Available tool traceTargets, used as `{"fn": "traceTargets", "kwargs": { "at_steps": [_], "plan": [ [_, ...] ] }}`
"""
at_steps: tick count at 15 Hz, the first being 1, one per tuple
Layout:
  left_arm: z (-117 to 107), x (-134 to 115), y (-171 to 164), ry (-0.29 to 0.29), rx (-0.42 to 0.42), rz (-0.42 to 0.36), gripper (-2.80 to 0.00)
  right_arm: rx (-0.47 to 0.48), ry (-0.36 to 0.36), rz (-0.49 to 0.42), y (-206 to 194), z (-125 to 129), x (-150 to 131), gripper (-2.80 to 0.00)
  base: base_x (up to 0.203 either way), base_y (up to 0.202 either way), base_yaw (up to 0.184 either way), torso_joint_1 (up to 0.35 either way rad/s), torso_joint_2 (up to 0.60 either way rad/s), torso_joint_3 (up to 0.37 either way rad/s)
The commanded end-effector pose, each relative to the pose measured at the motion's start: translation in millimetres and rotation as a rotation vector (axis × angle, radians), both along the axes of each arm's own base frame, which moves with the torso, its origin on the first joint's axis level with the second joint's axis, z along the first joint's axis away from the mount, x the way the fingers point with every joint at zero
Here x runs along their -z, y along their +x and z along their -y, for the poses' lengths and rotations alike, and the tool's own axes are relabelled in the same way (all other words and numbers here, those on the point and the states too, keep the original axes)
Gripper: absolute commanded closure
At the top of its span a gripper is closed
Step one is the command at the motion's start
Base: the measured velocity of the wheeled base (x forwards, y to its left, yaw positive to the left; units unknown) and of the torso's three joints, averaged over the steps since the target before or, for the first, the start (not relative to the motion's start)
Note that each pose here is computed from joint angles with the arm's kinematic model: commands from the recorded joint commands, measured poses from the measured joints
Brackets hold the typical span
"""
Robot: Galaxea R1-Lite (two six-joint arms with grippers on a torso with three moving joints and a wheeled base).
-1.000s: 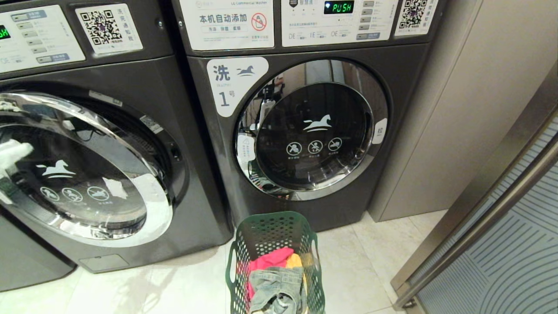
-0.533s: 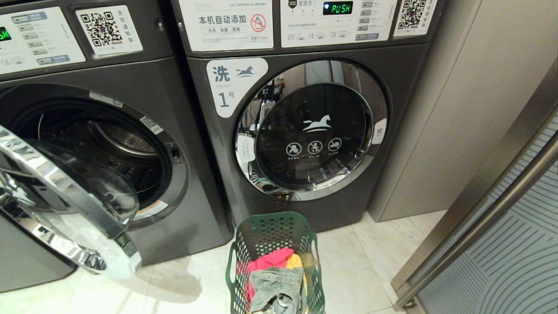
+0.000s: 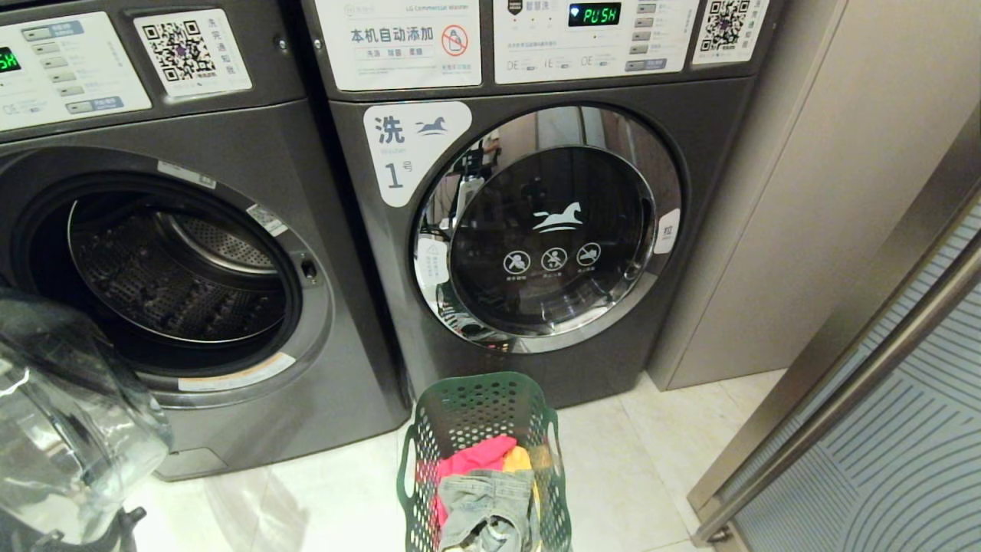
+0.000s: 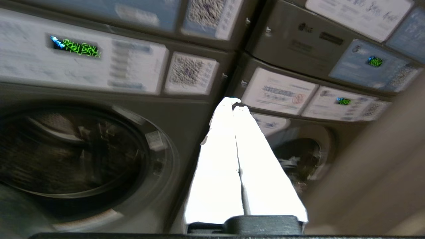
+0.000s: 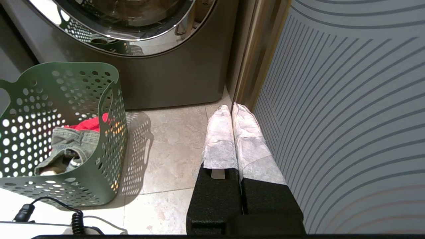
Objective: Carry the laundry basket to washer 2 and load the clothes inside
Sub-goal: Open the lid of the washing machine
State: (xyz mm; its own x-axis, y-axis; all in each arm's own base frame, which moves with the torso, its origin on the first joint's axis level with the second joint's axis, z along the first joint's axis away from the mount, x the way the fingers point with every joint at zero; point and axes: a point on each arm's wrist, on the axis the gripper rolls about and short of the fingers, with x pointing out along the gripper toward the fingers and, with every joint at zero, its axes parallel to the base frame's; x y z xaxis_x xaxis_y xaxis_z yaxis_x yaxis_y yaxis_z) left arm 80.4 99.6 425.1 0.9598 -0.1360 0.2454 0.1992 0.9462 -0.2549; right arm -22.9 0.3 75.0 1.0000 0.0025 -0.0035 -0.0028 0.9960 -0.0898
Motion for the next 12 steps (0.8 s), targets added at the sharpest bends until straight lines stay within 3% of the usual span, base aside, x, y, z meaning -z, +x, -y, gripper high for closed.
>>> {"fn": "traceTargets", "kwargs": {
  "at_steps": [1,3,4,5,6,8,9,10,12],
  "plan": [
    [-5.4,11.0,23.1,-0.137,0.101,-0.091,0.0,0.001,-0.001,0.0,-0.1,0.0,0.0,0.0,0.0,0.0,0.0,0.0,0.0,0.0],
    [-6.4,23.8,59.5,-0.225,0.121,-0.118,0.0,0.001,-0.001,0.0,-0.1,0.0,0.0,0.0,0.0,0.0,0.0,0.0,0.0,0.0],
    [-6.1,32.3,81.1,-0.23,0.034,-0.109,0.0,0.001,-0.001,0.0,-0.1,0.0,0.0,0.0,0.0,0.0,0.0,0.0,0.0,0.0],
    [-5.5,41.6,99.9,-0.152,-0.117,-0.101,0.0,-0.001,-0.001,0.0,-0.1,0.0,0.0,0.0,0.0,0.0,0.0,0.0,0.0,0.0],
    [-7.2,52.2,114.7,-0.014,-0.302,-0.119,0.0,-0.001,-0.001,0.0,-0.1,0.0,0.0,0.0,0.0,0.0,0.0,0.0,0.0,0.0],
    [-14.6,78.4,140.0,0.244,-0.72,-0.249,0.0,-0.001,-0.001,0.0,-0.1,0.0,0.0,0.0,0.0,0.0,0.0,0.0,0.0,0.0],
    [-20.5,97.7,157.0,0.343,-0.83,-0.344,0.0,-0.001,-0.001,0.0,-0.1,0.0,0.0,0.0,0.0,0.0,0.0,0.0,0.0,0.0],
    [-26.6,113.7,170.3,0.379,-0.905,-0.411,0.0,-0.001,-0.001,0.0,-0.1,0.0,0.0,0.0,0.0,0.0,0.0,0.0,0.0,0.0],
    [-41.8,126.6,180.9,0.357,-1.184,-0.503,0.0,-0.001,-0.002,0.0,-0.1,0.0,0.0,0.0,0.0,0.0,0.0,0.0,0.0,0.0]
  ]
}}
